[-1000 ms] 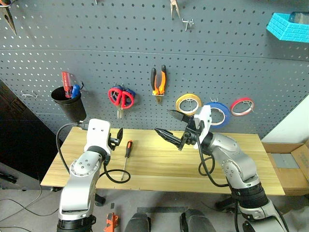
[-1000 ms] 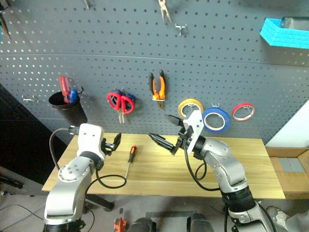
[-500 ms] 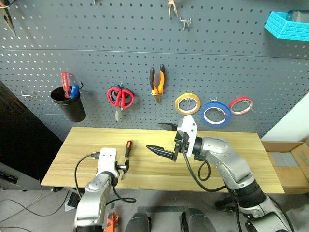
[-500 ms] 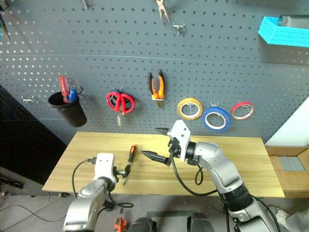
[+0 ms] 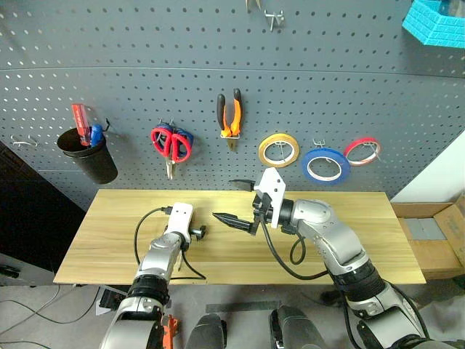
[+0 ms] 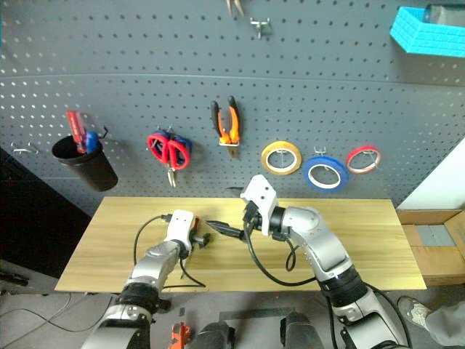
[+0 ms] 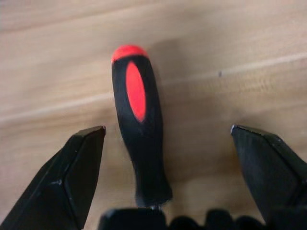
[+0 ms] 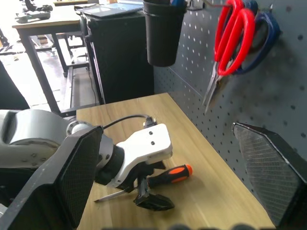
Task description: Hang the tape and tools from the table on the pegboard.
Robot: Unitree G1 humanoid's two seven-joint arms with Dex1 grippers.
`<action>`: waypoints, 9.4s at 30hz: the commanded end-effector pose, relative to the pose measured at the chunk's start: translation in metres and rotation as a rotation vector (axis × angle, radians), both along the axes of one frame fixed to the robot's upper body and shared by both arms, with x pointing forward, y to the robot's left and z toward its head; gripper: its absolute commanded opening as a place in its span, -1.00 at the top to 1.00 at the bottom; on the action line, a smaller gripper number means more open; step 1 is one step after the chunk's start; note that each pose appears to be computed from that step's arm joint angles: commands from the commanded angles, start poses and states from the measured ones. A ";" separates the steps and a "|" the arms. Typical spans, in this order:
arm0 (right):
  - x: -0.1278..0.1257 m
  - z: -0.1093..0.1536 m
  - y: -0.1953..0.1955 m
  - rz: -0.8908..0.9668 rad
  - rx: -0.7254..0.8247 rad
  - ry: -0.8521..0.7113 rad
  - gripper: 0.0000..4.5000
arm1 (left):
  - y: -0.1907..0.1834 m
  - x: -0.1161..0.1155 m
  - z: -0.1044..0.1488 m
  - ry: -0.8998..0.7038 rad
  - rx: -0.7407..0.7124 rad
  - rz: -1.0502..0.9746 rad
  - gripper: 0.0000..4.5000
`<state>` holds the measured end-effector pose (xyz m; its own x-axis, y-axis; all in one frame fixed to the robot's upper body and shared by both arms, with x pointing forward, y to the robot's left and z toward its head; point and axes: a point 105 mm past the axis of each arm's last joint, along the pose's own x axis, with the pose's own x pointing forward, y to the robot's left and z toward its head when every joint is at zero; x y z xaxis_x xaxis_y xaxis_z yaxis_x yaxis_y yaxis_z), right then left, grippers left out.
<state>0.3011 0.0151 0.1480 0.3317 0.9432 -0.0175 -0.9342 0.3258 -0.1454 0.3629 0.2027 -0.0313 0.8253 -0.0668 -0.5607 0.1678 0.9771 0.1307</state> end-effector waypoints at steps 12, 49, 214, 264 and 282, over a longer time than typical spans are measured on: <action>-0.006 0.009 0.001 0.030 0.013 -0.032 -1.00 | 0.024 -0.011 0.005 0.060 0.015 0.075 0.63; -0.011 0.091 0.037 0.099 0.380 -0.006 -1.00 | 0.116 0.007 0.407 -1.231 0.585 0.265 0.63; 0.004 -0.144 -0.177 -0.990 -0.244 0.316 -1.00 | -0.005 -0.128 0.042 -0.215 -0.184 0.383 -0.97; 0.001 -0.145 -0.180 -1.013 -0.235 0.314 -1.00 | -0.009 -0.125 0.045 -0.222 -0.170 0.364 -0.97; 0.001 -0.146 -0.177 -1.022 -0.228 0.312 -1.00 | -0.007 -0.125 0.044 -0.219 -0.163 0.355 -0.97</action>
<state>0.2940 -0.1637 -0.0155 0.8771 0.1832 -0.4439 -0.2483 0.9642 -0.0927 0.2316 0.1946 0.0000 0.8889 0.1646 -0.4276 -0.2020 0.9784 -0.0431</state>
